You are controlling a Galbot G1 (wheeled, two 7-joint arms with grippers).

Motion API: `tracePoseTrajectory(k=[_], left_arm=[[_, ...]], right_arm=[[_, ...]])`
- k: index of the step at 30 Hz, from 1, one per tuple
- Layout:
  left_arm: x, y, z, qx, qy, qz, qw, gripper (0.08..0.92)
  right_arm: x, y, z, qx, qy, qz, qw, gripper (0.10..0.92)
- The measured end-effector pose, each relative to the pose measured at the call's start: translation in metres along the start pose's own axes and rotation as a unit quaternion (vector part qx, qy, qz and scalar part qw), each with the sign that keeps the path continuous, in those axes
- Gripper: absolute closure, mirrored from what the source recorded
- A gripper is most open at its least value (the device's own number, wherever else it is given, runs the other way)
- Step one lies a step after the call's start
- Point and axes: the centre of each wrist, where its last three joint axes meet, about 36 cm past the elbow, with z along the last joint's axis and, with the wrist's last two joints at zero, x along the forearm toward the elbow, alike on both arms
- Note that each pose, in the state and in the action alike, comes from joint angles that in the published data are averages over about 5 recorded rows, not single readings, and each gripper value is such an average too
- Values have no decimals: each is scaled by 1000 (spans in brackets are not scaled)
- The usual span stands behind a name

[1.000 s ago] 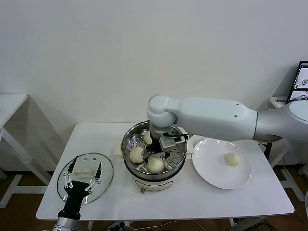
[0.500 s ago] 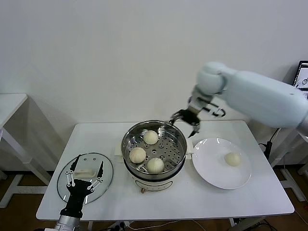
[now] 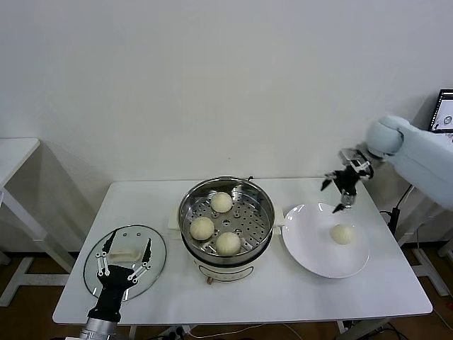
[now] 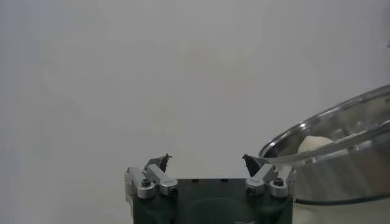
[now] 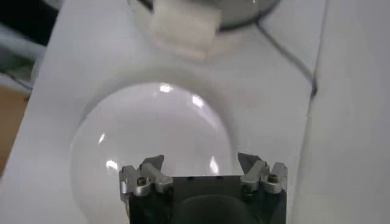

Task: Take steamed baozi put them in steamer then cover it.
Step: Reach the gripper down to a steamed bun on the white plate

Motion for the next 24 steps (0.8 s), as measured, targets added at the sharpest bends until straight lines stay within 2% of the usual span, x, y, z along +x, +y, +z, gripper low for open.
tracePoseTrajectory(k=[11, 24], left_arm=[[4, -2, 0, 1, 4, 1, 1000, 177], [5, -4, 0, 4, 6, 1, 1000, 177]], right_arm=[[-62, 21, 46, -71, 32, -22, 997, 200], [-106, 22, 44, -86, 41, -17, 995, 201]])
